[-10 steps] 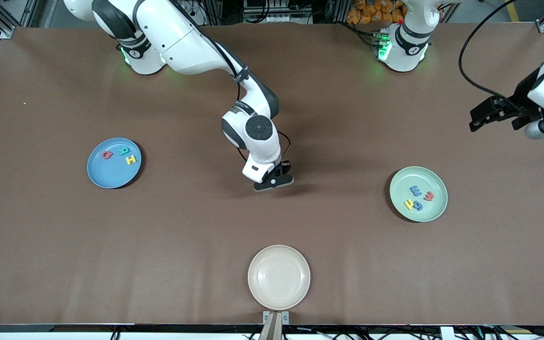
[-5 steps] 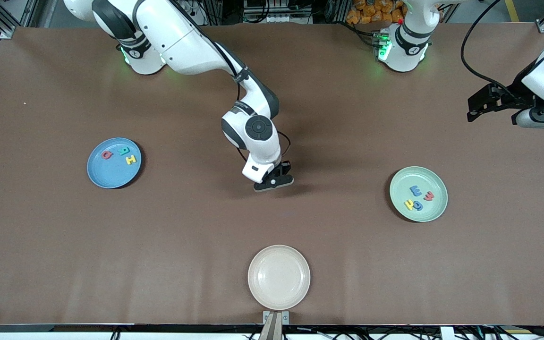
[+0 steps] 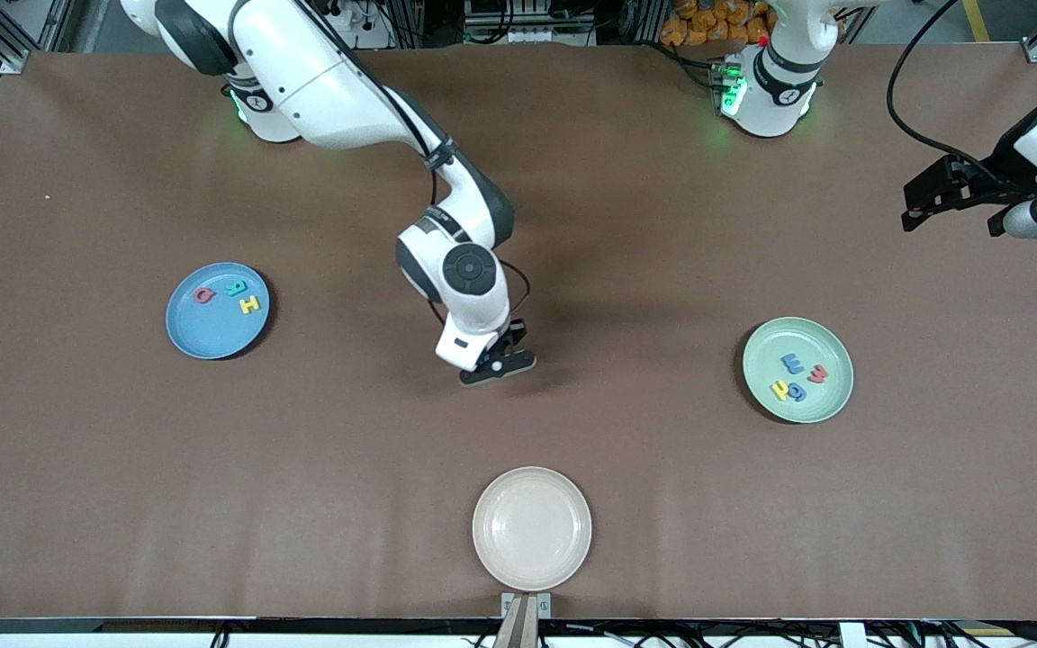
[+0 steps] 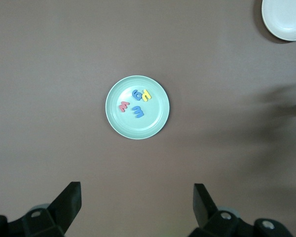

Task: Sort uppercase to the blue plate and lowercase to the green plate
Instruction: 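Return the left arm to rest while the right gripper lifts the W, then carry the blue W to the blue plate with the right gripper and release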

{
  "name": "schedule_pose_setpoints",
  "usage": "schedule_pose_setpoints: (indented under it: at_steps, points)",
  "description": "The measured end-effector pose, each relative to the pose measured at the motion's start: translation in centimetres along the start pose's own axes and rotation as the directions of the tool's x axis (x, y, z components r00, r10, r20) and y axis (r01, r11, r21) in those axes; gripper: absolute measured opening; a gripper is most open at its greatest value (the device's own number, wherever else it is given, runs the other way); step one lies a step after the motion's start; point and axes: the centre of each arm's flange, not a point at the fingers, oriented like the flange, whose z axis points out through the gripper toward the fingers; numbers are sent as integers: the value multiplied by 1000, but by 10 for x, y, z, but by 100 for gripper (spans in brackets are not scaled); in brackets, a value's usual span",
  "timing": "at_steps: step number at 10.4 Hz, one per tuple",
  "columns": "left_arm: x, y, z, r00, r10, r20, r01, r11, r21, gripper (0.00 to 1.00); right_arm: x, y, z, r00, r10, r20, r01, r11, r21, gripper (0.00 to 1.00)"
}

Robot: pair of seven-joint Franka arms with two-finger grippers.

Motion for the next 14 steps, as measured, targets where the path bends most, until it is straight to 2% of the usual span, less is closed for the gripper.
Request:
schedule_pose_setpoints:
  at_steps: [4, 6, 8, 10, 12, 14]
  points:
    - [6, -2, -1, 999, 0, -39, 0, 1000, -2, 100, 16, 96, -17, 989, -114, 89, 121, 990, -76, 35]
    - [7, 1, -1, 999, 6, -43, -6, 1000, -2, 100, 15, 152, -26, 978, -165, 128, 177, 980, -94, 35]
    - [7, 6, -1, 999, 17, -42, -16, 1000, 10, 100, 3, 217, -28, 964, -207, 168, 221, 973, -70, 35]
    - [7, 10, -1, 999, 27, -42, -26, 1000, 18, 100, -22, 298, -25, 936, -269, 229, 288, 956, -54, 35]
    - [6, 14, -1, 999, 35, -42, -34, 999, 18, 100, -57, 380, -22, 909, -321, 267, 333, 943, 2, 35]
    - [6, 20, 0, 998, 46, -42, -45, 999, 18, 100, -99, 429, -13, 897, -318, 306, 317, 947, 54, 35]
